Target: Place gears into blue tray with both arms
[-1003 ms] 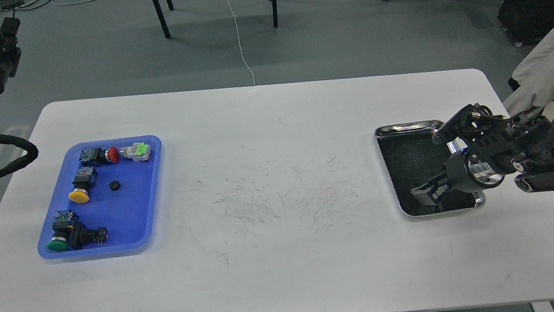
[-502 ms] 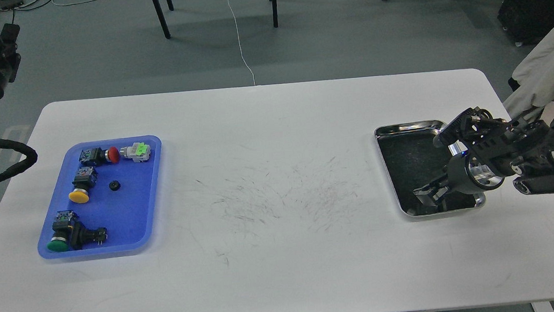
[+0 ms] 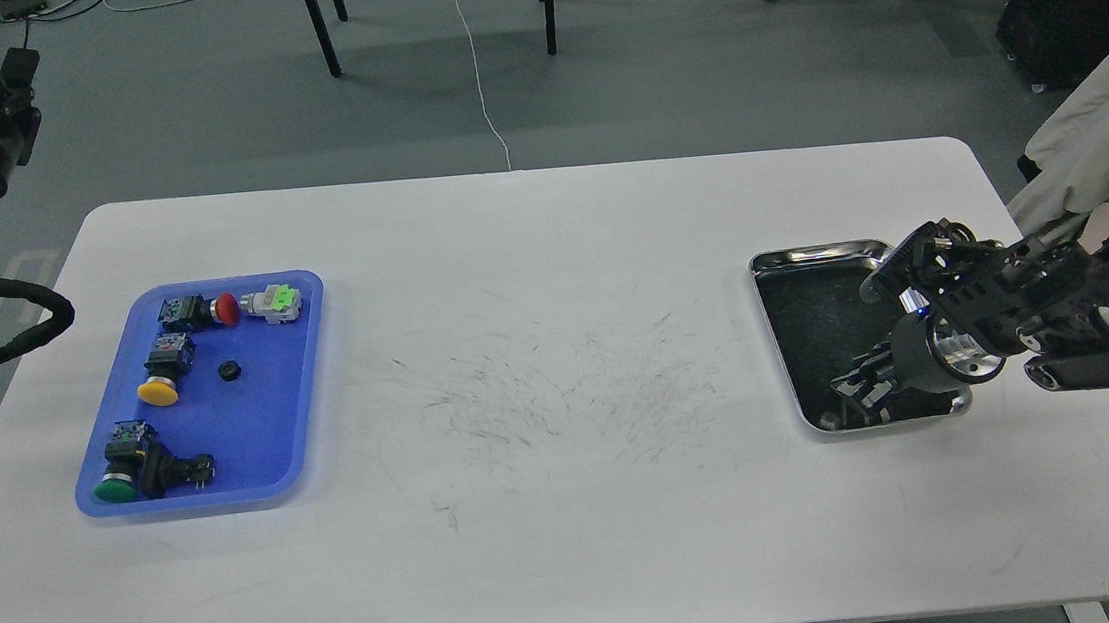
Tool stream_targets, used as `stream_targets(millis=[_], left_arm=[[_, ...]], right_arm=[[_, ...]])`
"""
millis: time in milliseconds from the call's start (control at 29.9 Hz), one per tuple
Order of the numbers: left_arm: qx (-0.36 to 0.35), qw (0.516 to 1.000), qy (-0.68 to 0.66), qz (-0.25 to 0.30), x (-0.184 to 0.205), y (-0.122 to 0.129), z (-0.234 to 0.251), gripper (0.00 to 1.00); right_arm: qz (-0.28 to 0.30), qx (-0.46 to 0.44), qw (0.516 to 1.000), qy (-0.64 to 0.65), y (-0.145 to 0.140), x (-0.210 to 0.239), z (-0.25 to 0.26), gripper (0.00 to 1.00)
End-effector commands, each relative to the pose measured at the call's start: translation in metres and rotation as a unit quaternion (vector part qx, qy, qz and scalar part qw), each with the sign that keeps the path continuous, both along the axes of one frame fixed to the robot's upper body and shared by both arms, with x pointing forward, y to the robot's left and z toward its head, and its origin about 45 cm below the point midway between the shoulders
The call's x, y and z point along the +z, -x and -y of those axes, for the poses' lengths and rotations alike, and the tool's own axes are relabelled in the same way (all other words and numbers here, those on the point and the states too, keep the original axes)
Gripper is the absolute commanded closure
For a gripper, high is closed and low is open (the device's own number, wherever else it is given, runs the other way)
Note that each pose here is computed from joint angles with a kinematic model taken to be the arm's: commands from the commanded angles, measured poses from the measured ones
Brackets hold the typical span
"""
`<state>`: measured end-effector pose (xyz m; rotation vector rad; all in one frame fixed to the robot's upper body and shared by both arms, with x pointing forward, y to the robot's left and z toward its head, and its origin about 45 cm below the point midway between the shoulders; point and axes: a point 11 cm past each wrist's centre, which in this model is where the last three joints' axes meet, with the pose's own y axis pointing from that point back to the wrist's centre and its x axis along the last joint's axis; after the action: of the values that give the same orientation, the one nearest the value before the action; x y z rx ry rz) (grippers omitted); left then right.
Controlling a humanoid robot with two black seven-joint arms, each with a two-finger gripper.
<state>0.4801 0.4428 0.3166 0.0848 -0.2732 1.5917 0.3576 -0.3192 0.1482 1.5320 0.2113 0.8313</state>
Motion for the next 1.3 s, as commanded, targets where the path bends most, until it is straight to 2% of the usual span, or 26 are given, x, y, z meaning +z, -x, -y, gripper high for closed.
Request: stream_targets(millis=[0,100,234,401,568,736,836,1003,1103,1271], left_arm=[[0.000,1.000,0.000,-0.001,0.000,0.000,0.000,0.19],[0.001,1.000,-0.001,0.000,0.000,0.000,-0.001,0.19],[0.001,1.000,0.000,-0.001,0.000,0.001,-0.001,0.19],[0.001,1.000,-0.001,-0.001,-0.001,0.001,-0.001,0.19],[0.002,1.000,-0.001,-0.001,0.000,0.001,-0.002,0.19],[0.004,1.000,-0.003,0.000,0.002,0.002,-0.005,0.19],[0.007,1.000,-0.006,0.001,0.005,0.005,-0.011,0.19],[0.017,1.000,-0.014,0.001,0.009,0.010,-0.025,0.19],[0.020,1.000,-0.016,0.001,0.010,0.012,-0.029,0.19],[0.027,0.999,-0.025,0.001,0.015,0.016,-0.039,0.19]], right_arm=[[-0.002,0.000,1.000,0.002,0.001,-0.001,0.001,0.80],[-0.002,0.000,1.000,0.002,0.001,-0.001,0.002,0.91],[-0.002,0.000,1.000,0.002,0.001,-0.001,0.002,0.99],[0.010,0.001,1.000,-0.001,-0.007,0.008,-0.001,0.99],[0.041,0.001,0.999,-0.016,-0.033,0.042,-0.018,0.99],[0.113,0.008,0.990,-0.082,-0.071,0.090,-0.061,0.99],[0.139,0.013,0.982,-0.129,-0.080,0.104,-0.089,0.99],[0.228,0.060,0.942,-0.238,-0.094,0.130,-0.154,0.99],[0.235,0.068,0.925,-0.290,-0.090,0.131,-0.192,0.99],[0.247,0.075,0.909,-0.327,-0.091,0.117,-0.226,0.99]])
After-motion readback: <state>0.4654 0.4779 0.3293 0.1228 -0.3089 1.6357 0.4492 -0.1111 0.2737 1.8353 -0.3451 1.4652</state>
